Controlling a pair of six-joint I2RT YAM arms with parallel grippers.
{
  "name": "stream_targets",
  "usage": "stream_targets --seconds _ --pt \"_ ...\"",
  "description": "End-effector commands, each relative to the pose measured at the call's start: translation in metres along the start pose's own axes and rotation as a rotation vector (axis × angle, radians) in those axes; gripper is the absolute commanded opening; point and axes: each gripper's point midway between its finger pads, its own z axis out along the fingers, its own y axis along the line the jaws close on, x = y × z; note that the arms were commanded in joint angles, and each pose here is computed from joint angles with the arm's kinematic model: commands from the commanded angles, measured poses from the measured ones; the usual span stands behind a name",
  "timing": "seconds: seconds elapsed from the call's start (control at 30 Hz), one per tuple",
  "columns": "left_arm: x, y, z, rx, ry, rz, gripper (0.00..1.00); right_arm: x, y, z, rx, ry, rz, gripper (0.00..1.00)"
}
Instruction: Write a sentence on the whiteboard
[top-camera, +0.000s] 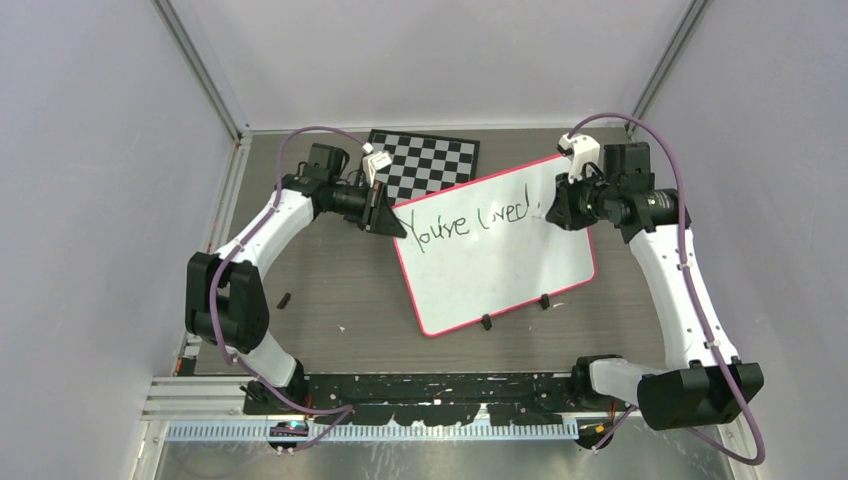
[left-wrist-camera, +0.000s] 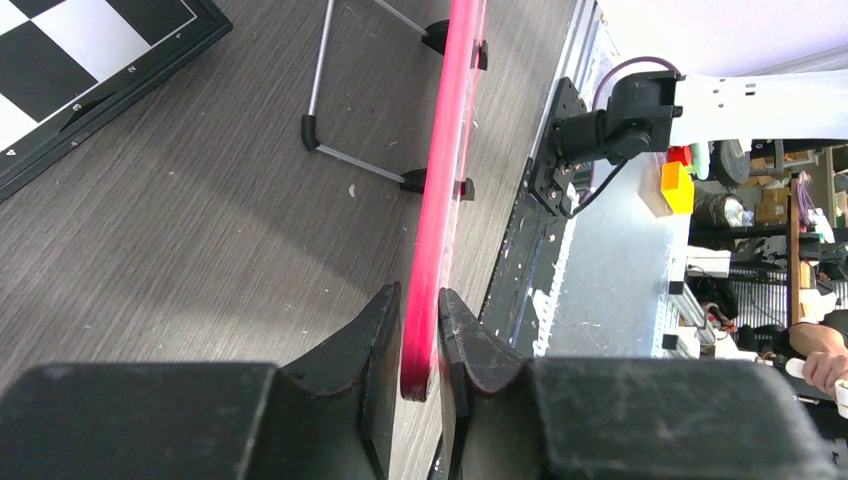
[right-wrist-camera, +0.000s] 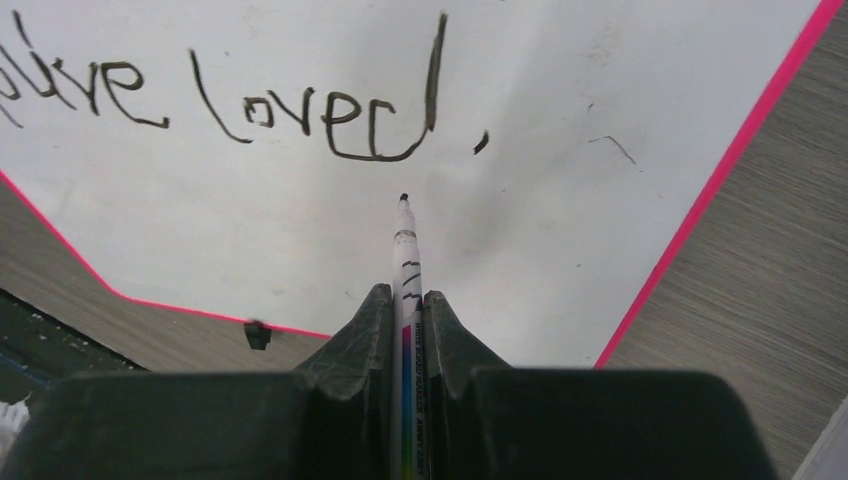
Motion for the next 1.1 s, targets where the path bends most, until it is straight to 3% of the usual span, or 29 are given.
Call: stream_targets --seconds 0.0,0.23,0.5,1.07 --pt "-0.015 -0.004 -0.006 -0.029 -0.035 0.072 0.23 -0.01 0.031 -0.021 -0.123 -0.049 -0.013 0.0" --pt "-0.009 -0.003 -0.005 -0.033 -0.028 0.066 0.29 0.018 0.091 -0.01 -0.356 0.022 -0.055 0.0" --pt "0.002 -0.005 0.002 -0.028 0.006 0.063 0.28 0.049 0.147 0.013 -0.455 0.045 -0.184 0.0" --pt "0.011 0.0 0.01 -0.029 0.035 0.047 0.16 0.056 0.179 0.042 -0.468 -0.021 -0.326 0.0"
